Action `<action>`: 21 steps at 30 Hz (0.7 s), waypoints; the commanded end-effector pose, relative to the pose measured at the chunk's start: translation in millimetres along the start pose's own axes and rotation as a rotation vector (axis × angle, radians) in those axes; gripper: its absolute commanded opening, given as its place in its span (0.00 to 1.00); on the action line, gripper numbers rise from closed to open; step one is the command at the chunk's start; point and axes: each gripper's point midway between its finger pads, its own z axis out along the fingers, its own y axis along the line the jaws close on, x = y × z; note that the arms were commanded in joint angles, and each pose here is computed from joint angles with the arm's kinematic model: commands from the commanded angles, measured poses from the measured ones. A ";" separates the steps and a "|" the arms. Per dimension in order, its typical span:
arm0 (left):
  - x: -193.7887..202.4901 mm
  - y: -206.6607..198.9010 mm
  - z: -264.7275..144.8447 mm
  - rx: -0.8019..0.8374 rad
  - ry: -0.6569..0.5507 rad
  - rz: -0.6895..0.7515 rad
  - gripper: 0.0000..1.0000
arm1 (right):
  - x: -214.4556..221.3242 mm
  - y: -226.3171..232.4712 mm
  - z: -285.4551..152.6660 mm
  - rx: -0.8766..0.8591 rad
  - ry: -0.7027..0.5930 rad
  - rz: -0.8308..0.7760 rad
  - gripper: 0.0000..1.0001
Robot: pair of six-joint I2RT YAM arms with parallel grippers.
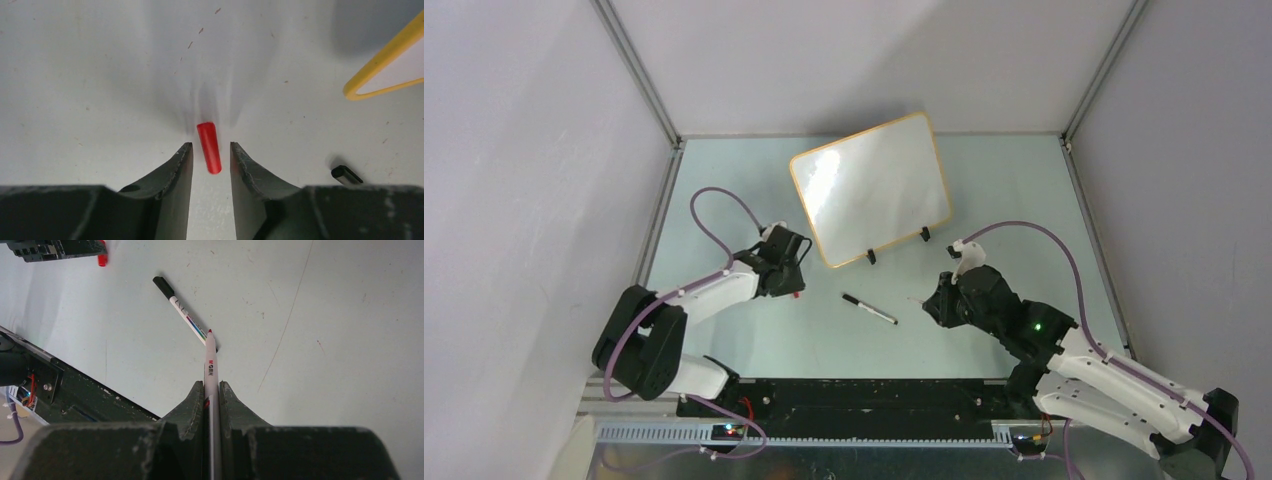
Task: Write a sentence on the whiteboard
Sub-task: Place the pen cap at the center of the board, then hold the whiteboard on the whiteboard stand.
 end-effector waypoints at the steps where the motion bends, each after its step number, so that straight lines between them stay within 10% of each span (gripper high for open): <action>1: -11.9 -8.4 -6.9 0.051 -0.046 -0.006 0.43 | -17.6 3.1 -6.6 0.001 -0.045 -0.001 0.00; 21: -31.1 -6.7 -67.0 0.204 -0.239 -0.084 0.50 | -23.2 -5.9 -1.3 0.082 -0.047 0.390 0.00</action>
